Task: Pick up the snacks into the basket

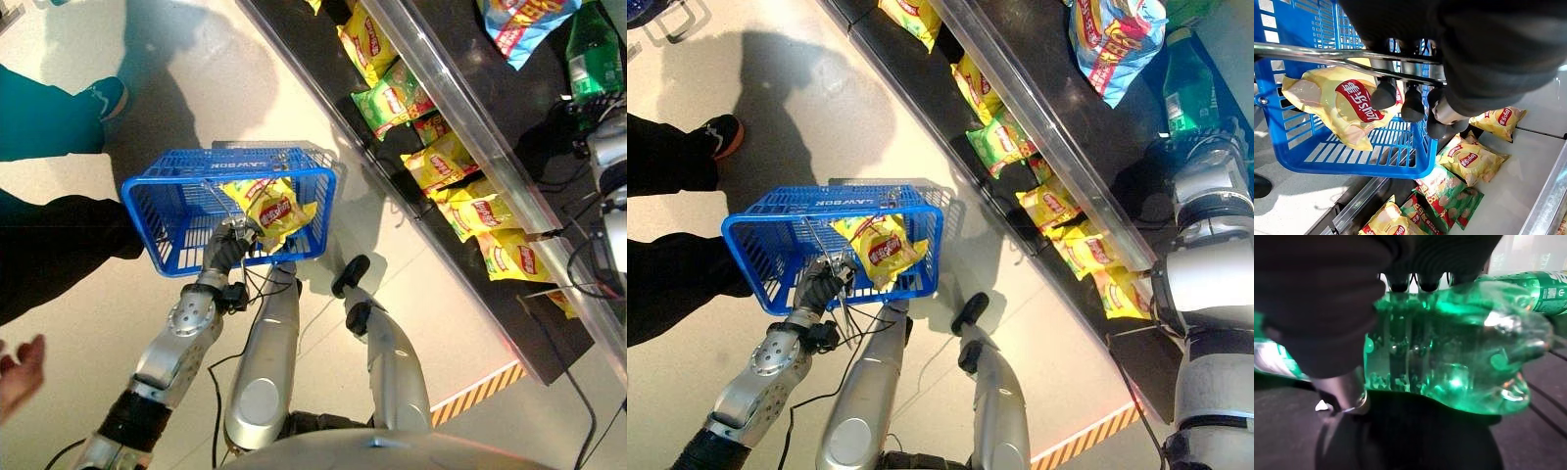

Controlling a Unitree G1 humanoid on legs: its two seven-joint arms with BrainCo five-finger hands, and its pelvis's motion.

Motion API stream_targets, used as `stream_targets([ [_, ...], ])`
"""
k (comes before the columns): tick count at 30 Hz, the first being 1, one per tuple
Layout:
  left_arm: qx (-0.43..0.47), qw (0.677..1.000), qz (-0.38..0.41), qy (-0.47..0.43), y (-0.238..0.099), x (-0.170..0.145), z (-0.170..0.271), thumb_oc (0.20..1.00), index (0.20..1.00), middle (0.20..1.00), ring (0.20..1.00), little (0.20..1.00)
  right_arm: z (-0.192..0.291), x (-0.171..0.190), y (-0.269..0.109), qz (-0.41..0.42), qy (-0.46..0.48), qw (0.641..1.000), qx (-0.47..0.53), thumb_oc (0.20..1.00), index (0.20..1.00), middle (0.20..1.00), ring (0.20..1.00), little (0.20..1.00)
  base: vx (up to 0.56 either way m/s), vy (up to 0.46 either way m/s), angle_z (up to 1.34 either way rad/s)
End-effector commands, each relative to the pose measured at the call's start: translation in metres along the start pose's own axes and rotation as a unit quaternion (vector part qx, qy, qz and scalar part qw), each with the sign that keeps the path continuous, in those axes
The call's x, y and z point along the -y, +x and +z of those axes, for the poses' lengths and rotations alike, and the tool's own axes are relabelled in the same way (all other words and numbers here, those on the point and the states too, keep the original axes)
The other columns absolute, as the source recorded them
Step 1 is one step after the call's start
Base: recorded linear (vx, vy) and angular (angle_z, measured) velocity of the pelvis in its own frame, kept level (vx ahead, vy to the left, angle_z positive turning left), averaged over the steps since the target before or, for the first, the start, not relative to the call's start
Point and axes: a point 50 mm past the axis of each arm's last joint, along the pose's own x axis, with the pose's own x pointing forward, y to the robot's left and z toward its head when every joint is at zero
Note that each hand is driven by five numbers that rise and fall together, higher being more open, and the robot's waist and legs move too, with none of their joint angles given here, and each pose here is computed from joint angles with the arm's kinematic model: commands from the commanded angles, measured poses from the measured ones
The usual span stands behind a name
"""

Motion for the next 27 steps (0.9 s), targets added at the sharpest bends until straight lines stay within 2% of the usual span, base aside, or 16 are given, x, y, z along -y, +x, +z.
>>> stream_targets([
  [1,0.108,0.991,-0.075,-0.039,-0.016,0.031,0.038,0.200,0.200,0.200,0.200,0.200,-0.024,-0.019,-0.001,0.034,-0.057,0.997,-0.029,0.200,0.200,0.200,0.200,0.200,0.00,0.000,0.00],
  [4,0.107,0.991,-0.072,-0.040,-0.015,0.031,0.038,0.200,0.200,0.200,0.200,0.200,-0.029,-0.025,-0.002,0.041,-0.005,0.998,-0.039,0.200,0.200,0.200,0.200,0.200,-0.02,0.013,0.00],
  [5,0.112,0.990,-0.071,-0.043,-0.013,0.031,0.040,0.200,0.200,0.200,0.200,0.200,-0.025,-0.030,-0.003,0.044,0.061,0.997,-0.034,0.200,0.200,0.200,0.200,0.200,0.00,0.000,0.00],
  [6,0.108,0.991,-0.070,-0.044,-0.013,0.030,0.038,0.200,0.200,0.200,0.200,0.200,-0.027,-0.032,-0.004,0.046,0.059,0.997,-0.036,0.200,0.200,0.200,0.200,0.200,-0.08,0.042,0.03],
  [7,0.110,0.991,-0.067,-0.046,-0.011,0.029,0.040,0.200,0.200,0.200,0.200,0.200,-0.025,-0.035,-0.004,0.048,0.113,0.992,-0.031,0.200,0.200,0.200,0.200,0.200,0.07,-0.012,0.05],
  [8,0.106,0.991,-0.066,-0.047,-0.012,0.029,0.038,0.200,0.200,0.200,0.200,0.200,-0.027,-0.037,-0.005,0.049,0.111,0.992,-0.033,0.200,0.200,0.200,0.200,0.200,-0.09,0.041,0.04],
  [9,0.109,0.991,-0.062,-0.050,-0.010,0.027,0.039,0.200,0.200,0.200,0.200,0.200,-0.028,-0.039,-0.005,0.049,0.192,0.980,-0.032,0.200,0.200,0.200,0.200,0.200,0.00,0.000,0.00],
  [10,0.109,0.991,-0.062,-0.049,-0.010,0.027,0.039,0.200,0.200,0.200,0.200,0.200,-0.029,-0.039,-0.005,0.050,0.193,0.979,-0.033,0.200,0.200,0.200,0.200,0.200,-0.09,0.037,-0.03],
  [13,0.103,0.991,-0.058,-0.057,-0.010,0.024,0.037,0.200,0.200,0.200,0.200,0.200,-0.031,-0.044,-0.007,0.050,0.270,0.961,-0.032,0.200,0.200,0.200,0.200,0.200,-0.02,0.009,-0.09],
  [14,0.099,0.991,-0.056,-0.065,-0.010,0.022,0.036,0.200,0.200,0.200,0.200,0.200,-0.027,-0.049,-0.009,0.052,0.326,0.944,-0.018,0.200,0.200,0.200,0.200,0.200,-0.02,0.015,-0.12],
  [17,0.094,0.992,-0.054,-0.067,-0.010,0.020,0.034,0.200,0.200,0.200,0.200,0.200,-0.033,-0.057,-0.013,0.057,0.362,0.930,-0.017,0.200,0.200,0.200,0.200,0.200,-0.01,0.001,-0.15],
  [18,0.089,0.992,-0.051,-0.069,-0.010,0.017,0.031,0.200,0.200,0.200,0.200,0.200,-0.031,-0.063,-0.017,0.065,0.400,0.914,-0.005,0.200,0.200,0.200,0.200,0.200,-0.01,-0.005,-0.12],
  [27,0.067,0.994,-0.033,-0.079,-0.012,0.007,0.021,0.200,0.200,0.200,0.200,0.200,-0.043,-0.087,-0.037,0.088,0.505,0.859,0.012,0.200,0.200,0.200,0.200,0.200,-0.01,-0.002,-0.13],
])
